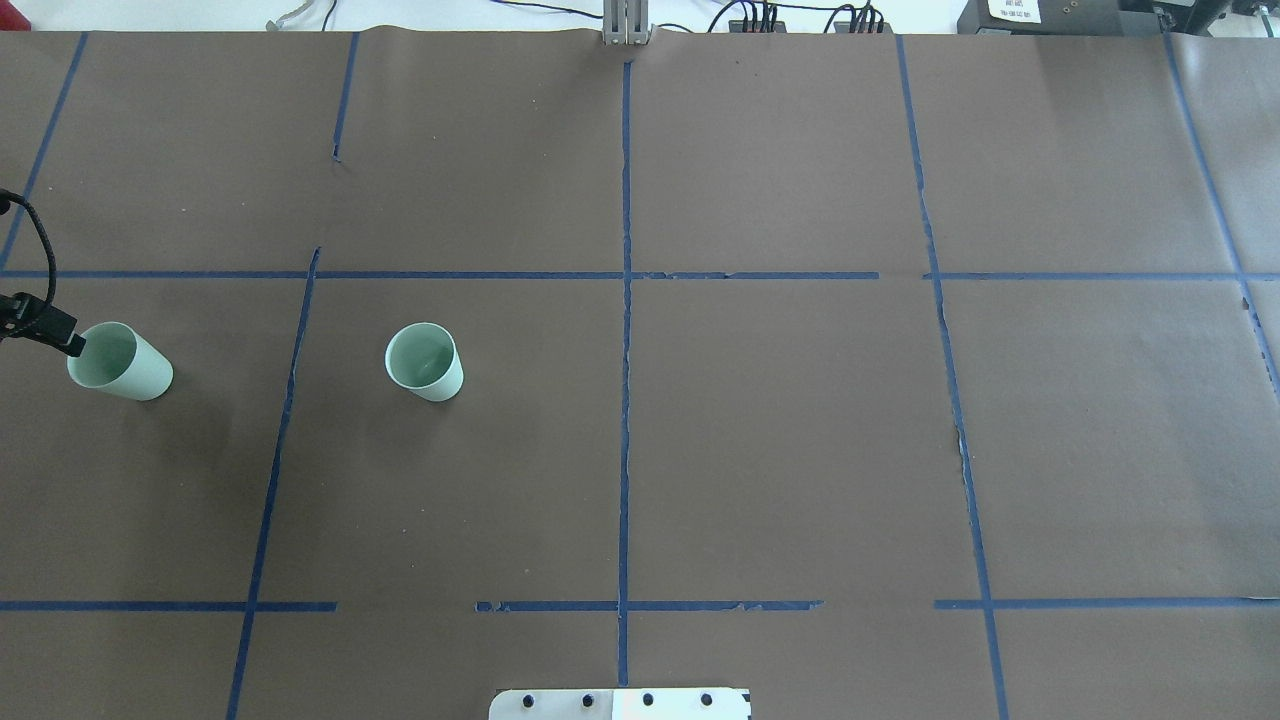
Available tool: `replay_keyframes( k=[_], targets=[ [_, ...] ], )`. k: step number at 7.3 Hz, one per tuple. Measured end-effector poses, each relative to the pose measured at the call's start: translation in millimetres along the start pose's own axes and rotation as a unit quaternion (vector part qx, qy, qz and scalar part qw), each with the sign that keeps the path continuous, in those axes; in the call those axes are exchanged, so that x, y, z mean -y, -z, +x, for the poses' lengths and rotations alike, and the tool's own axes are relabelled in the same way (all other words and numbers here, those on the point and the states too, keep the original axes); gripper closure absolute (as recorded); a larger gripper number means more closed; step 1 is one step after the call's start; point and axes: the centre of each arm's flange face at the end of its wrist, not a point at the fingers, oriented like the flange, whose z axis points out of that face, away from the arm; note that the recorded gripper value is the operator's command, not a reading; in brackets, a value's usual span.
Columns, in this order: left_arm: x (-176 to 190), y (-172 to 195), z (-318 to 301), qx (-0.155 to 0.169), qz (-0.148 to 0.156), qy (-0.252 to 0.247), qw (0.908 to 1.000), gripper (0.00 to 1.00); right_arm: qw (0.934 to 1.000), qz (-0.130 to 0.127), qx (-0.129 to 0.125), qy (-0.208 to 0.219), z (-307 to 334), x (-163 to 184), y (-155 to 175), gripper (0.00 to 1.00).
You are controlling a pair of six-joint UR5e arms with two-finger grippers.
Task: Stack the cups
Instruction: 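Reach the left gripper down to the outer pale green cup and grasp it, then lift the held cup with the left gripper and carry it toward the other cup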
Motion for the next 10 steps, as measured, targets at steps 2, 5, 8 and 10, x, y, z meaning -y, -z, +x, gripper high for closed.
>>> replay_keyframes(
  k=[2, 5, 8, 10],
  targets=[
    [-2.9, -13.8, 6.4, -0.003, -0.007, -0.002, 1.0, 0.71, 1.0, 0.0, 0.0, 0.0, -0.2, 0.1, -0.1, 0.0],
    [-0.7, -18.8, 7.2, -0.003, -0.007, -0.005, 1.0, 1.0, 1.0, 0.0, 0.0, 0.0, -0.1, 0.0, -0.1, 0.0],
    [0.0, 20.2, 29.9, -0.016, 0.006, -0.006, 0.9998, 1.0, 1.0, 0.0, 0.0, 0.0, -0.2, 0.0, -0.2, 0.0],
    [14.1, 93.3, 55.5, -0.007, 0.005, 0.027, 0.9996, 1.0, 1.0, 0.0, 0.0, 0.0, -0.1, 0.0, -0.1, 0.0]
  ],
)
